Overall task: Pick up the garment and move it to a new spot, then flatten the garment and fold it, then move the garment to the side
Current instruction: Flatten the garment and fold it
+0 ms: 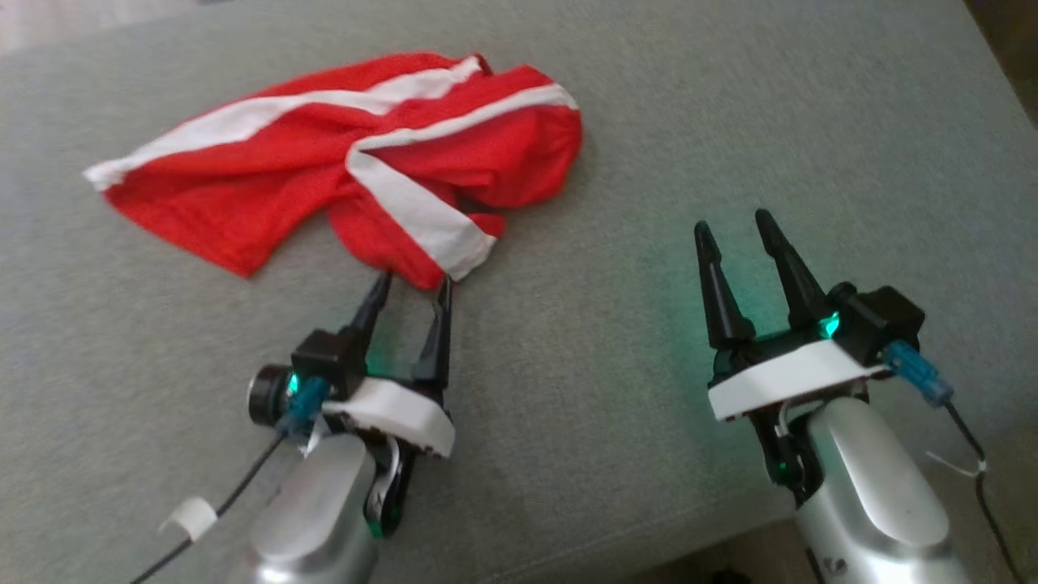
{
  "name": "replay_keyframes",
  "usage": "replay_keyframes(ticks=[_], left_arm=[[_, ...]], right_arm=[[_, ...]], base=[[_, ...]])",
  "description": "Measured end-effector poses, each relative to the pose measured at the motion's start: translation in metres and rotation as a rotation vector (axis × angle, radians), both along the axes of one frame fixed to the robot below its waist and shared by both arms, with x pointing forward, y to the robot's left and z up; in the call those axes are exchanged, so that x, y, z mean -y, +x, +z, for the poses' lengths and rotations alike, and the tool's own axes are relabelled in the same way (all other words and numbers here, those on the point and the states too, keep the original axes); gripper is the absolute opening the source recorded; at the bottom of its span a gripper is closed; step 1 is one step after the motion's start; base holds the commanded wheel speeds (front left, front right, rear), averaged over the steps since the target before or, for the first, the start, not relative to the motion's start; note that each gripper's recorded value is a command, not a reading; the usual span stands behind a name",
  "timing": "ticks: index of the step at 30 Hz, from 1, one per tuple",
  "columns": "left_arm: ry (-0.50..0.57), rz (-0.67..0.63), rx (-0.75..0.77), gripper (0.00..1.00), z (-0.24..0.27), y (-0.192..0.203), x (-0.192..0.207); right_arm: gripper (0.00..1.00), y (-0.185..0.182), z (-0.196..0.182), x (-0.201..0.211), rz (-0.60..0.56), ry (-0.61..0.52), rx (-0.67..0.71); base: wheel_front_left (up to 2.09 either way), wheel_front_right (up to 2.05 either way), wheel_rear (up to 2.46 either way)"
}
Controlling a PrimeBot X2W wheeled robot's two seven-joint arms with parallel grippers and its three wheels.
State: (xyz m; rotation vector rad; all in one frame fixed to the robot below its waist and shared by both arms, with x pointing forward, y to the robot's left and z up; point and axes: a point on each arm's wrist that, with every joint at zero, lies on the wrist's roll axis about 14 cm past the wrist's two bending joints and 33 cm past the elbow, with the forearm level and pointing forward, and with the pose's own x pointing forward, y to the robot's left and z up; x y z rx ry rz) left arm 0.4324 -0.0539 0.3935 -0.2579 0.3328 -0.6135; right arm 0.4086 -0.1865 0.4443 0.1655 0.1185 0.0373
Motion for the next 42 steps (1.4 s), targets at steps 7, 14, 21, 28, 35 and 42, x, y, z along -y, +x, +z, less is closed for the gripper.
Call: replay_keyframes(ticks=[7,14,21,28,35,42], left_arm=[[-0.033,-0.036,-0.006,1.00,-0.004,0.014,0.022],[-0.056,0.003,0.021,0.00,0.009,0.020,0.011],[-0.041,0.096,0.025,0.00,0.016,0.002,-0.028],[0.046,0.240,0.092,0.10,0.031,-0.017,-0.090],[0.143,0.446,0.127,1.00,0.037,-0.033,-0.165],[0.175,0.593,0.158,1.00,0.047,-0.032,-0.212]], right_arm=[[1.00,-0.004,-0.010,0.017,-0.049,-0.011,-0.034],[1.00,-0.003,-0.010,0.019,-0.058,0.003,-0.032],[1.00,-0.001,-0.010,0.002,-0.017,0.023,-0.028],[1.00,-0.009,-0.010,-0.033,0.071,0.053,-0.032],[1.00,-0.009,0.004,-0.063,0.156,0.063,0.005],[1.00,0.001,0.001,-0.079,0.202,0.055,-0.001]], base=[[0.00,0.00,0.00],[0.00,0.00,0.00],[0.00,0.00,0.00],[0.00,0.00,0.00],[0.00,0.00,0.00],[0.00,0.00,0.00]])
